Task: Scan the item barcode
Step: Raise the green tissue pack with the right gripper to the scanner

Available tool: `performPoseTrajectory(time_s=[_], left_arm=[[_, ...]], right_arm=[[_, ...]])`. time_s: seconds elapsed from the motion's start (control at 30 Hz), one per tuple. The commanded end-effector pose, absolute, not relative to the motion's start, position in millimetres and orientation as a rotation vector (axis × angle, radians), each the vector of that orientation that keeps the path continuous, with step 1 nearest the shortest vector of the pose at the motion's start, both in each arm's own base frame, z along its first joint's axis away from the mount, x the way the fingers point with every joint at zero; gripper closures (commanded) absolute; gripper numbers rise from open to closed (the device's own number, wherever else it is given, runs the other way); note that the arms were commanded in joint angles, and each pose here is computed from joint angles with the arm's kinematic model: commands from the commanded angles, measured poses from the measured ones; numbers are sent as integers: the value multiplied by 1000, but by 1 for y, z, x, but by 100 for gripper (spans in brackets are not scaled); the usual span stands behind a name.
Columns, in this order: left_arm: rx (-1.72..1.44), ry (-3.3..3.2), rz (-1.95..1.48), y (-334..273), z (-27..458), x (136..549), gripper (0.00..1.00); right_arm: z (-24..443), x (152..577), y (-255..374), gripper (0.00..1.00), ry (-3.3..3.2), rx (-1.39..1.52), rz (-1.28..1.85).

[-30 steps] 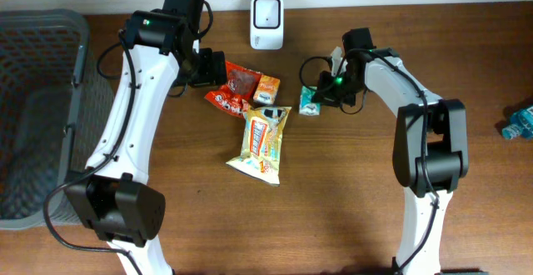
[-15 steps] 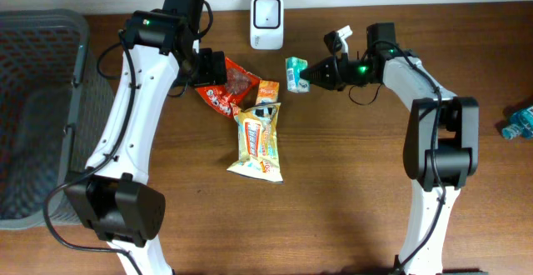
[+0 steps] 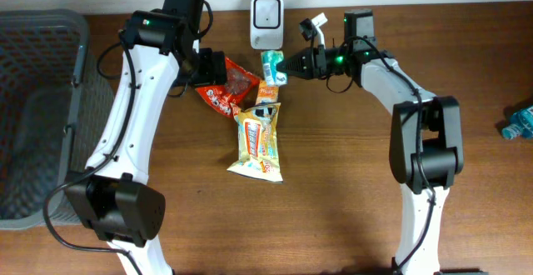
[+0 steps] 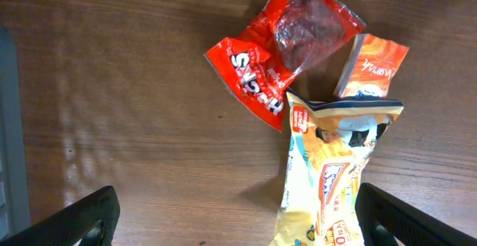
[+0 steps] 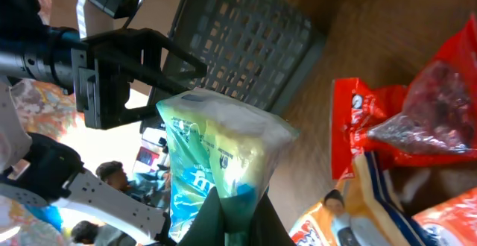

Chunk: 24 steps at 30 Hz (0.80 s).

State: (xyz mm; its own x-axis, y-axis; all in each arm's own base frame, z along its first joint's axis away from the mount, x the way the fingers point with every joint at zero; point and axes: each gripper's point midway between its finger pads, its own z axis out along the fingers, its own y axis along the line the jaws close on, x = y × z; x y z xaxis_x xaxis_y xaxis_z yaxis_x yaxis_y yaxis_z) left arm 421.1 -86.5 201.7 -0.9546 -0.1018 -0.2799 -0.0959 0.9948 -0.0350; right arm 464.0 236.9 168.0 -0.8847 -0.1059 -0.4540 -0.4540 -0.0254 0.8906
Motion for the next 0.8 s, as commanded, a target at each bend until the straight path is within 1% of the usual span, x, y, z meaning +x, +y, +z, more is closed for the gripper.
performPoseTrajectory(time_s=[0.0, 0.07, 0.17, 0.23, 0.27, 0.3, 0.37, 0.4, 0.43, 0.47, 0.57, 0.67, 0.77], left_arm=[[-158, 2853, -31, -87, 201, 421, 1], [-158, 2853, -32, -87, 201, 421, 1], [-158, 2853, -31, -87, 201, 421, 1], [-158, 2853, -31, -87, 201, 421, 1], [-158, 2853, -32, -87, 201, 421, 1], [-158, 2853, -32, -87, 201, 421, 1], [-158, 2853, -32, -87, 201, 421, 1], [-158, 2853, -32, -87, 201, 421, 1], [-158, 2853, -31, -87, 201, 421, 1], [-158, 2853, -32, -87, 201, 421, 1], [-158, 2853, -32, -87, 201, 421, 1], [-158, 2853, -32, -87, 201, 421, 1], [-158, 2853, -31, -87, 201, 421, 1]], right_arm=[[160, 476, 241, 96, 2089, -486, 1943], [142, 505, 238, 96, 2215, -262, 1768], [138, 551, 227, 96, 2236, -101, 1450], [138, 572, 218, 96, 2257, -74, 1210], [133, 580, 208, 96, 2298, -49, 1043], [128, 592, 188, 96, 2350, -17, 755], [136, 606, 157, 96, 2335, -52, 230], [144, 609, 153, 96, 2299, -102, 56], [159, 613, 156, 96, 2217, -216, -159], [172, 616, 168, 96, 2142, -314, -280], [200, 621, 209, 96, 1944, -608, -448], [213, 629, 218, 96, 1860, -619, -461], [204, 634, 239, 96, 1824, -700, -320]])
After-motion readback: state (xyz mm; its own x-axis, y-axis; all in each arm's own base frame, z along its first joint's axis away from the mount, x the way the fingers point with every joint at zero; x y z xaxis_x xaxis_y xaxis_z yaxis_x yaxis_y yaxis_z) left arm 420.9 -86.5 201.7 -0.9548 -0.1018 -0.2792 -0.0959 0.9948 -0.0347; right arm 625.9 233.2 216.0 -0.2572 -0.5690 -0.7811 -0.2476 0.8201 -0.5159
